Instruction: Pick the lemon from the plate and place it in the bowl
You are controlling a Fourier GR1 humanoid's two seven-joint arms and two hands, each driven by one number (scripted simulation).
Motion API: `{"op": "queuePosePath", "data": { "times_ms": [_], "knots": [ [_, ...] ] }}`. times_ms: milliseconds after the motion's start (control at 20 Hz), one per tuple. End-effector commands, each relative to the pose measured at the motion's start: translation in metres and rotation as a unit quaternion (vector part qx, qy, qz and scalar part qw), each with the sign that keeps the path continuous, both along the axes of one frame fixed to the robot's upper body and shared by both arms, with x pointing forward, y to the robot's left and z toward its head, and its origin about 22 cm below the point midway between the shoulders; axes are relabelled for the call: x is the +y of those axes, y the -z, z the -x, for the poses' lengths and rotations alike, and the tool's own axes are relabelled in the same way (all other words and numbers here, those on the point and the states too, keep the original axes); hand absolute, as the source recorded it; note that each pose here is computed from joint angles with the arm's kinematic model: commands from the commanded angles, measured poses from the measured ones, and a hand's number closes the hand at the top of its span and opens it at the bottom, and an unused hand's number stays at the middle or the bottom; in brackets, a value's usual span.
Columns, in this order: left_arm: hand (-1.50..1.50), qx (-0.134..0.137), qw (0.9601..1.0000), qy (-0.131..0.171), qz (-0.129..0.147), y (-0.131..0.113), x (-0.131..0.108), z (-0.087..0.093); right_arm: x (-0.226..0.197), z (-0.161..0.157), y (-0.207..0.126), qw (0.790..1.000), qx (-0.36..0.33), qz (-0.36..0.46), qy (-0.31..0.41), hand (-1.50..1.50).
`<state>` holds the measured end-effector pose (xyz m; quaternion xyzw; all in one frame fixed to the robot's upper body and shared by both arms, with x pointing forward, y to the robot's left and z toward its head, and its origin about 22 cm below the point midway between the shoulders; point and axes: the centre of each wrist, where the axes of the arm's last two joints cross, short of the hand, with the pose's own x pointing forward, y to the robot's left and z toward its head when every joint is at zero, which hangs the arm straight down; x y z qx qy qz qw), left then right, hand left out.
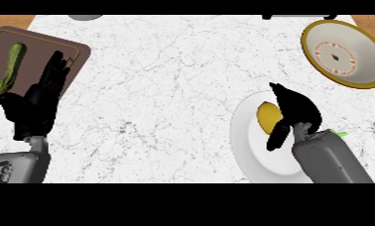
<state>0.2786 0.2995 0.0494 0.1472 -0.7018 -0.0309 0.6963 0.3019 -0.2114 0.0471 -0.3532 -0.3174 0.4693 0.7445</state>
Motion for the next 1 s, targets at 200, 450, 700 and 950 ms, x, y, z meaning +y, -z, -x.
{"op": "queuePosePath", "data": {
  "times_ms": [200,450,700,950],
  "knots": [
    [0.0,-0.007,1.0,0.002,0.003,0.001,0.01,-0.005,0.008,-0.022,0.036,0.998,0.018,-0.032,-0.048,1.5],
    [0.0,-0.004,1.0,-0.004,-0.006,-0.015,0.02,-0.01,-0.018,-0.019,0.042,0.998,0.002,-0.039,-0.042,1.5],
    [0.0,-0.008,1.0,0.003,0.003,-0.015,0.008,-0.009,-0.016,-0.029,0.038,0.999,-0.039,-0.028,-0.022,1.5],
    [0.0,-0.005,0.9999,0.014,-0.004,-0.011,0.003,-0.003,-0.002,-0.086,-0.005,0.994,-0.08,0.009,0.079,1.5]
  ]
}}
